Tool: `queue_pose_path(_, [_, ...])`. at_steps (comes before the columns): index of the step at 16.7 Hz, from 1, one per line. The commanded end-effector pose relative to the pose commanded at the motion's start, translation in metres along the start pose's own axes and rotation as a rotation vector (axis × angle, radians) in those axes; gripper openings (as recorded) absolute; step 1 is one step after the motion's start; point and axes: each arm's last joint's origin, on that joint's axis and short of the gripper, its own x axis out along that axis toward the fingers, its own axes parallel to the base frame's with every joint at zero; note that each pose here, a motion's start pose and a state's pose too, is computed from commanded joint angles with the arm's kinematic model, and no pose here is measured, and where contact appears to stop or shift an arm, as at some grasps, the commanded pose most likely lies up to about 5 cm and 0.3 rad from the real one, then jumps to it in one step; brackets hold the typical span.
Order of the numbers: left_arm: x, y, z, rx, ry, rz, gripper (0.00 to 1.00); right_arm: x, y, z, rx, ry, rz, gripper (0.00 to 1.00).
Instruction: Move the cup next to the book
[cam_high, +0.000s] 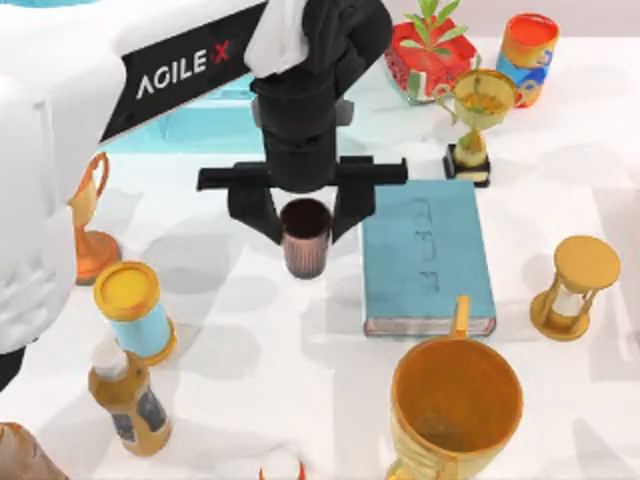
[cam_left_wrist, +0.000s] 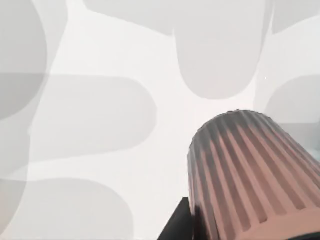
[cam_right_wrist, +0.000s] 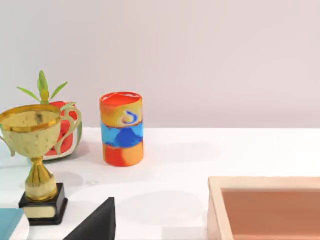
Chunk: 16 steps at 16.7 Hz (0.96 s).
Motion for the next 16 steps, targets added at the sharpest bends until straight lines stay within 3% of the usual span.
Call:
queue_pose_path(10, [0.0000, 0.0000, 0.0000, 0.000, 0.000, 0.000, 0.98, 0.0000, 0.0000, 0.0000, 0.000, 0.000, 0.000, 1.00])
queue_pose_path(16, [0.0000, 0.0000, 0.0000, 0.000, 0.000, 0.000, 1.00, 0.0000, 0.0000, 0.0000, 0.000, 0.000, 0.000, 1.00])
